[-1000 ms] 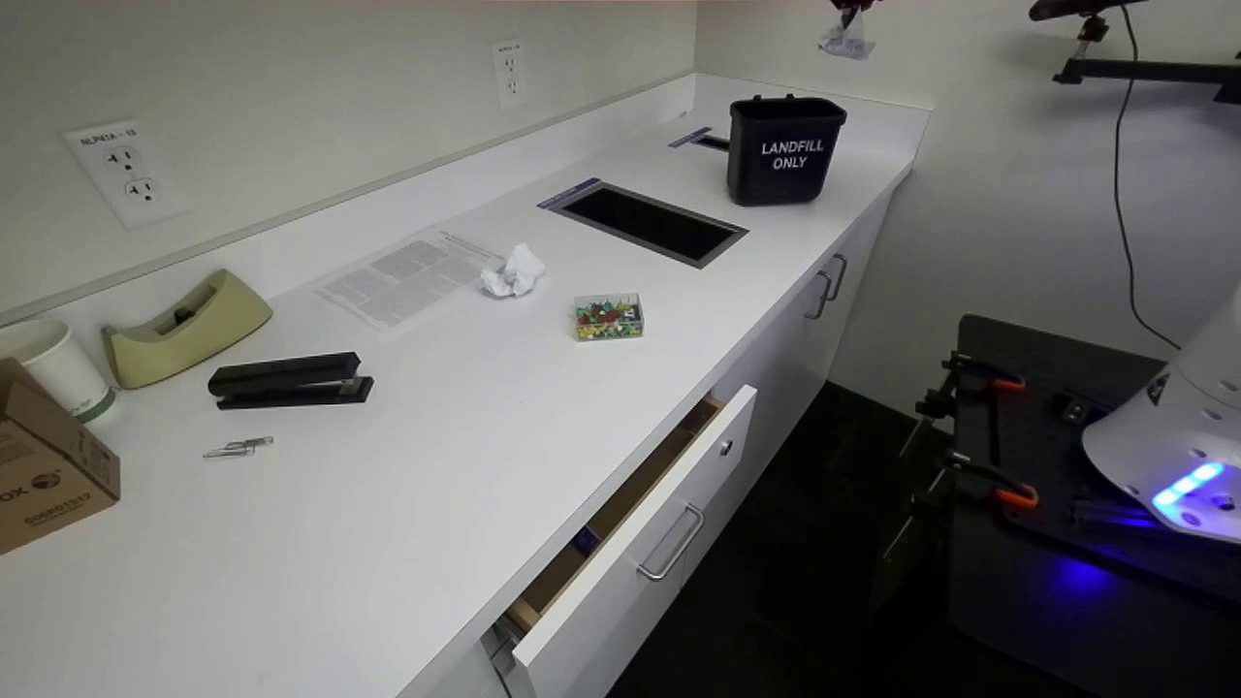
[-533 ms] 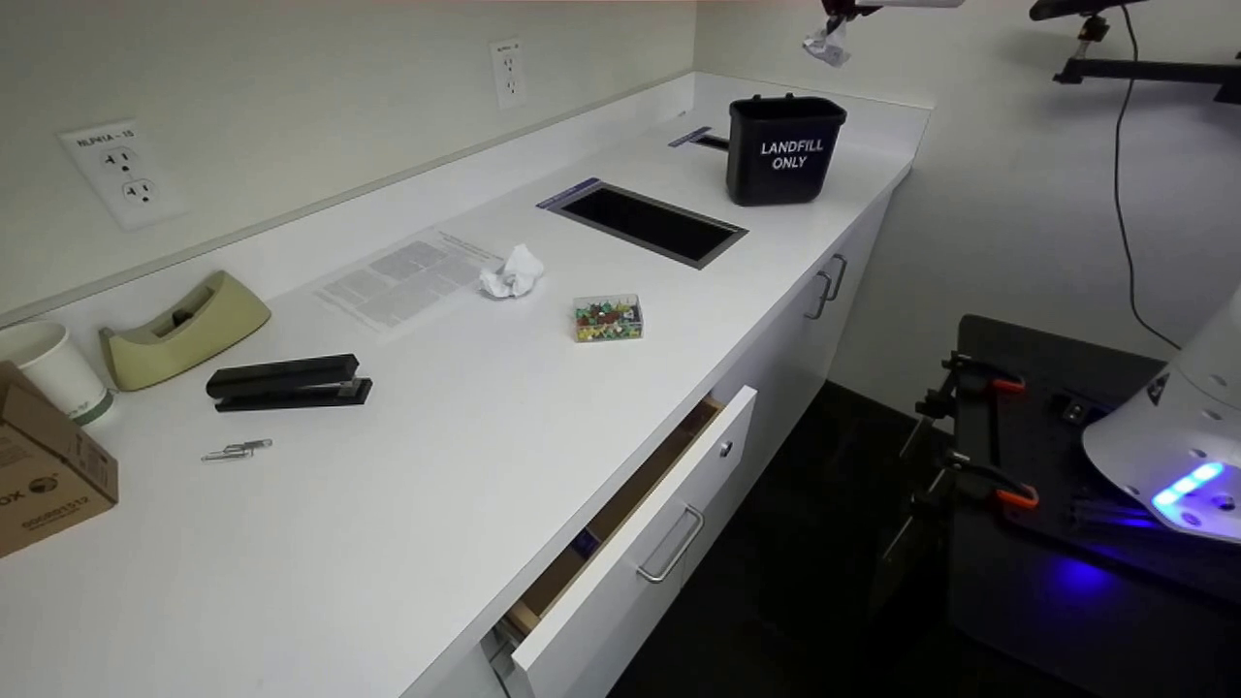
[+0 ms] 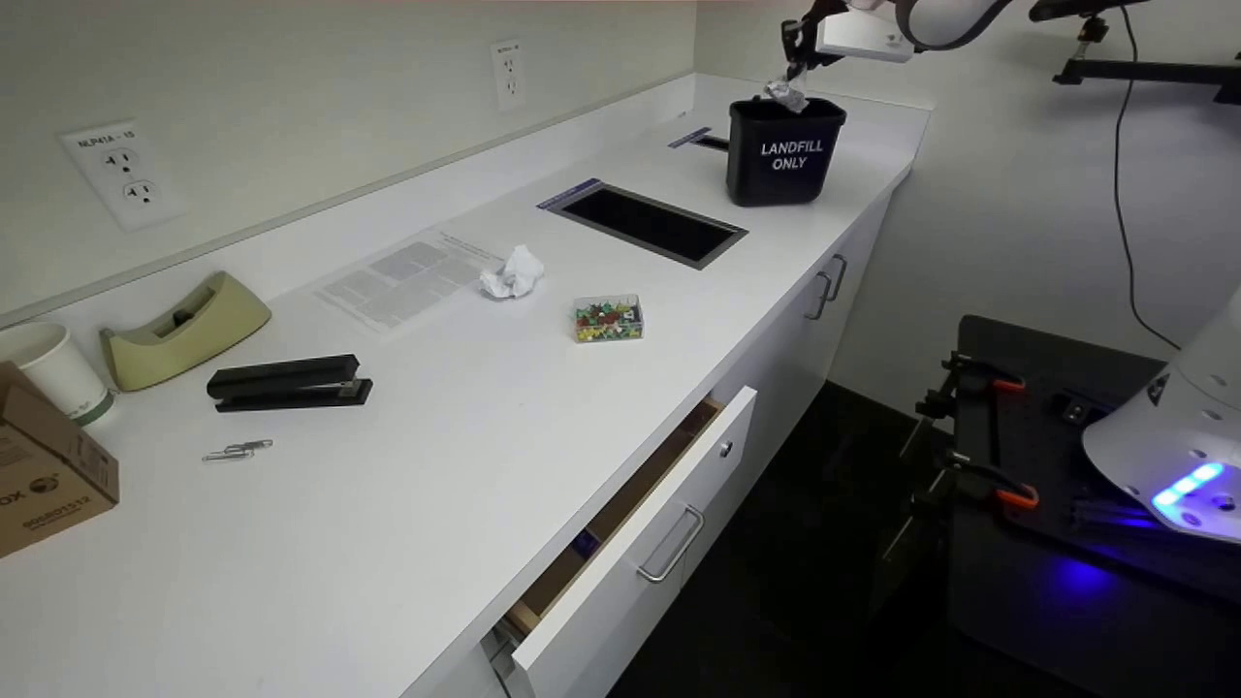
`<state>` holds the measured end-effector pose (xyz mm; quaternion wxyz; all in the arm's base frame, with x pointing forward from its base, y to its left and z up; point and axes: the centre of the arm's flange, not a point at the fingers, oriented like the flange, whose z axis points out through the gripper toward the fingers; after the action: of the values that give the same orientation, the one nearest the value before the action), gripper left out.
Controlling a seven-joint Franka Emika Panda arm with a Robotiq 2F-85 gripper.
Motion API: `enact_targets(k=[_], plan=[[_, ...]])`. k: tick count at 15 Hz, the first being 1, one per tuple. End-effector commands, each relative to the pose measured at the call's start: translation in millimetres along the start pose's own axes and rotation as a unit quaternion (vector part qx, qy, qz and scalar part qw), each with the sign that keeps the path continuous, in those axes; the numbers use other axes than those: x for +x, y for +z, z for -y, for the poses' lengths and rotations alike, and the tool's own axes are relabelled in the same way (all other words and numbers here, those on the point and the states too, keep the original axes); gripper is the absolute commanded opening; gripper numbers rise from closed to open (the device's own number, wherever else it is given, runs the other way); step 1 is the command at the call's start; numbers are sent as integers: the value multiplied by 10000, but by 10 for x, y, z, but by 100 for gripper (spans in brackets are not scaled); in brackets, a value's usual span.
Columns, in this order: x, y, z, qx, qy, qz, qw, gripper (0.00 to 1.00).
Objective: Pick up one paper from the left side of the counter and put it in the bin
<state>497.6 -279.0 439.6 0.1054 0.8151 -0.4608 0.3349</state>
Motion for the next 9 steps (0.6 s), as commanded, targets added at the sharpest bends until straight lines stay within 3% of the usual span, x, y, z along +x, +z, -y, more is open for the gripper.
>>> enact_targets(k=[1,9], plan=[[122,97,59,78,21,32,10000,43],[226,43,72,82,66,-63,9999,100]])
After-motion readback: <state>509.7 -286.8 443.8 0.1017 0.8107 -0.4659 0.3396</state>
